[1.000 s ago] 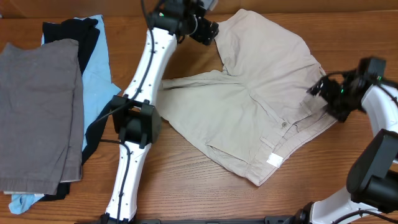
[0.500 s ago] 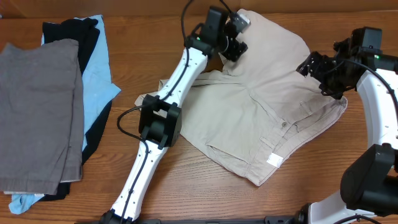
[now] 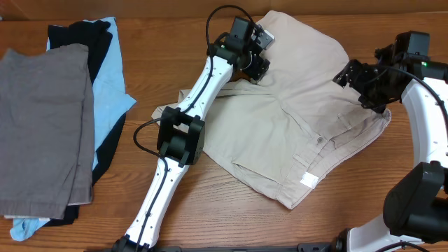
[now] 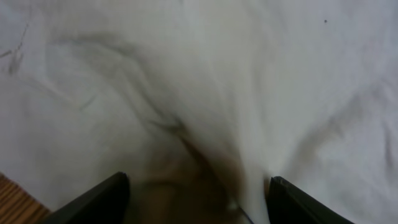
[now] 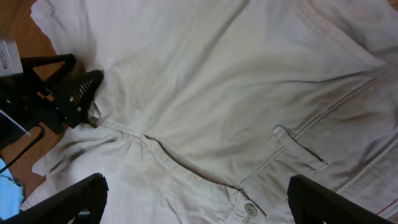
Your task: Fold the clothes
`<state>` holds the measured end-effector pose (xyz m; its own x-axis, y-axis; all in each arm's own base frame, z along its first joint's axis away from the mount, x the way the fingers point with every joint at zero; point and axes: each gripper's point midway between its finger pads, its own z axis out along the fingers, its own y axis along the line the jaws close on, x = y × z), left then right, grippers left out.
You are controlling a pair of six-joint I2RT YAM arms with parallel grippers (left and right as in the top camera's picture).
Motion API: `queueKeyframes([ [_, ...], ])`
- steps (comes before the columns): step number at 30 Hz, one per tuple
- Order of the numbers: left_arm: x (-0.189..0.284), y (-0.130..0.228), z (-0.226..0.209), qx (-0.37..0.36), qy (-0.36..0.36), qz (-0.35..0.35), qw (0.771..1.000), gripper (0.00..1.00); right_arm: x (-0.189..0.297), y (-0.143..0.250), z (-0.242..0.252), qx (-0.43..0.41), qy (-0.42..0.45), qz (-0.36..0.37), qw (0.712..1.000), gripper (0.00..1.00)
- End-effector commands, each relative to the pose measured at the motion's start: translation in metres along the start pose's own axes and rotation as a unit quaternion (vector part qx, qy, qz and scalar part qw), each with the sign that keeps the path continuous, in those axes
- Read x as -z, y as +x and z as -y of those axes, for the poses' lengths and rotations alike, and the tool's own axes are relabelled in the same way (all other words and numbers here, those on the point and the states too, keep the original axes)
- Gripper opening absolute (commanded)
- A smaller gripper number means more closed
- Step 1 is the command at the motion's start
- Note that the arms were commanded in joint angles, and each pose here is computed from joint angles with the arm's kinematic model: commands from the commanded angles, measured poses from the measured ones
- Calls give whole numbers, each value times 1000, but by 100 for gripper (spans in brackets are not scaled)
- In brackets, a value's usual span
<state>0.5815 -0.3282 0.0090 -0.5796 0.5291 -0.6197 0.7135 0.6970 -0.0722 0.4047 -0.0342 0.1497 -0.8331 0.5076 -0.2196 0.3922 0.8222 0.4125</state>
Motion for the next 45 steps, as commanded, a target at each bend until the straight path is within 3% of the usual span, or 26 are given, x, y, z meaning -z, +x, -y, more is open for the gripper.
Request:
queueKeyframes([
  [1, -18, 76, -34, 72, -55, -109, 990, 73, 13, -6, -10, 10, -13, 18, 1000, 96],
  [8, 31, 168, -72, 218, -100, -265, 934, 74, 8, -3, -24, 29, -20, 18, 999, 97],
  [9, 53, 195, -79, 261, -99, -312, 908, 74, 5, 0, -29, 36, -22, 14, 999, 97],
  [12, 84, 228, -85, 308, -93, -371, 871, 71, -3, 7, -36, 41, -24, 5, 999, 97],
  [17, 127, 264, -89, 351, -77, -439, 823, 63, -25, 25, -41, 29, -19, -28, 999, 96],
  [19, 133, 269, -95, 362, -75, -440, 818, 56, -35, 35, -44, 30, -16, -46, 998, 96],
  [21, 135, 268, -97, 373, -68, -433, 818, 57, -42, 43, -47, 31, -12, -55, 998, 96],
  [24, 144, 258, -104, 379, -70, -416, 824, 57, -51, 52, -43, 17, 14, -59, 998, 96],
  [27, 158, 234, -113, 358, -78, -384, 848, 57, -55, 59, -36, 1, 29, -66, 997, 96],
  [31, 182, 159, -125, 299, -91, -272, 910, 63, -65, 75, -13, -44, 71, -80, 993, 96],
  [35, 175, 82, -112, 215, -39, -144, 965, 78, -67, 79, -1, -53, 85, -84, 991, 98],
  [39, 146, 31, -94, 160, -17, -63, 985, 84, -67, 72, 0, -56, 81, -74, 992, 100],
  [45, 92, 6, -55, 103, -12, -36, 994, 86, -67, 69, -1, -50, 77, -67, 993, 100],
])
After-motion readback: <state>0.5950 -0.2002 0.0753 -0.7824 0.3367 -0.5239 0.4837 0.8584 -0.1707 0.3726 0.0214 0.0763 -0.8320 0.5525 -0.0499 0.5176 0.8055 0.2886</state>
